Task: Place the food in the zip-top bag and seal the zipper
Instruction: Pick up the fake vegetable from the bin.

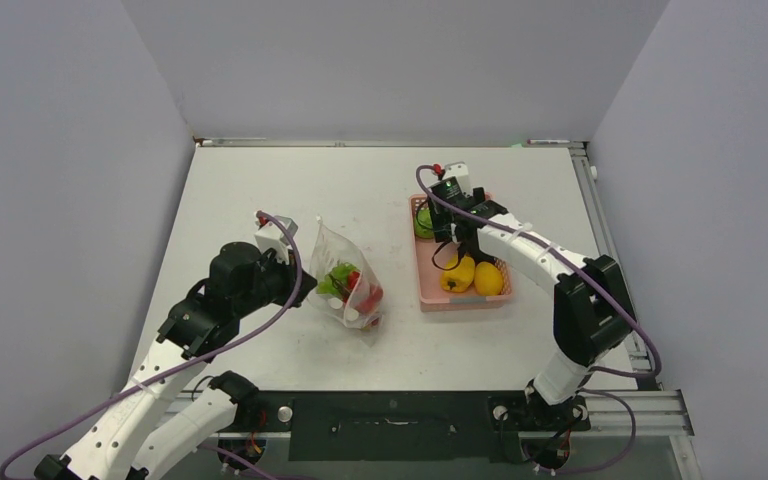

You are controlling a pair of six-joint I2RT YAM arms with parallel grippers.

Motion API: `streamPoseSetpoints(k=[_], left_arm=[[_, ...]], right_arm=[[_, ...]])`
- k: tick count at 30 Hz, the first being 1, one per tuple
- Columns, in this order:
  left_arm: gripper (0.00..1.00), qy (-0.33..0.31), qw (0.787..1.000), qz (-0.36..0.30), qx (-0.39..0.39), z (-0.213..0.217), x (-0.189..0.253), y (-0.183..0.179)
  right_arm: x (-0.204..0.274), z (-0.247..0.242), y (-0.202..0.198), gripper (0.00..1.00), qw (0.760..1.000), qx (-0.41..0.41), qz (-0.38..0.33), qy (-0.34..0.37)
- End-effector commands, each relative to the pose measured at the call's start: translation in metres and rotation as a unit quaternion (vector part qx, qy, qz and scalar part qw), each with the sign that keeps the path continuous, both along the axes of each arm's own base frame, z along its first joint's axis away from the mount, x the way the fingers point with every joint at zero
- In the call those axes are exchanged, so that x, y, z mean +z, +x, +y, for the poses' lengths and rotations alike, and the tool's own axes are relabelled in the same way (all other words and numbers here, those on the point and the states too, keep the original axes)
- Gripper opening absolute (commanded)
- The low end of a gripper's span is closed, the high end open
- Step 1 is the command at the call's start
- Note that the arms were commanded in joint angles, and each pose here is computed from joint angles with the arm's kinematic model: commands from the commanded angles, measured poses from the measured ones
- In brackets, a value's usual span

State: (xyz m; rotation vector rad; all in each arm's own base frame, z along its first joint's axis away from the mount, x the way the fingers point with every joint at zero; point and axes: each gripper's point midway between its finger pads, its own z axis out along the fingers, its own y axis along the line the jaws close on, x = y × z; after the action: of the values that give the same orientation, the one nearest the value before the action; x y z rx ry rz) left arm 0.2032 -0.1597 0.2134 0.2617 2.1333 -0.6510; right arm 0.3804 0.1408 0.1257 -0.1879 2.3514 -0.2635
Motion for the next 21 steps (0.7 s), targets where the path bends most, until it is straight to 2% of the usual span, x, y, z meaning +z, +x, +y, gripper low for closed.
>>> streamPoseSetpoints(k=[1,11,21], left_arm=[[0.0,-0.015,1.0,-0.025,-0.004,-0.003,0.013,0.004],[0.0,-0.016,1.0,-0.023,-0.005,-0.003,0.012,0.005],[0.0,-0.016,1.0,-0.022,-0.004,-0.003,0.012,0.005]], right_arm=[[0.006,-0.009,0.02,0.65,0.999,-0.012,-0.019,-0.031],[-0.03,-0.019,0.034,0.65,0.997,-0.023,0.015,-0.067],[-0.054,-0.029,0.029,0.64,0.994,-0.032,0.039,-0.096]])
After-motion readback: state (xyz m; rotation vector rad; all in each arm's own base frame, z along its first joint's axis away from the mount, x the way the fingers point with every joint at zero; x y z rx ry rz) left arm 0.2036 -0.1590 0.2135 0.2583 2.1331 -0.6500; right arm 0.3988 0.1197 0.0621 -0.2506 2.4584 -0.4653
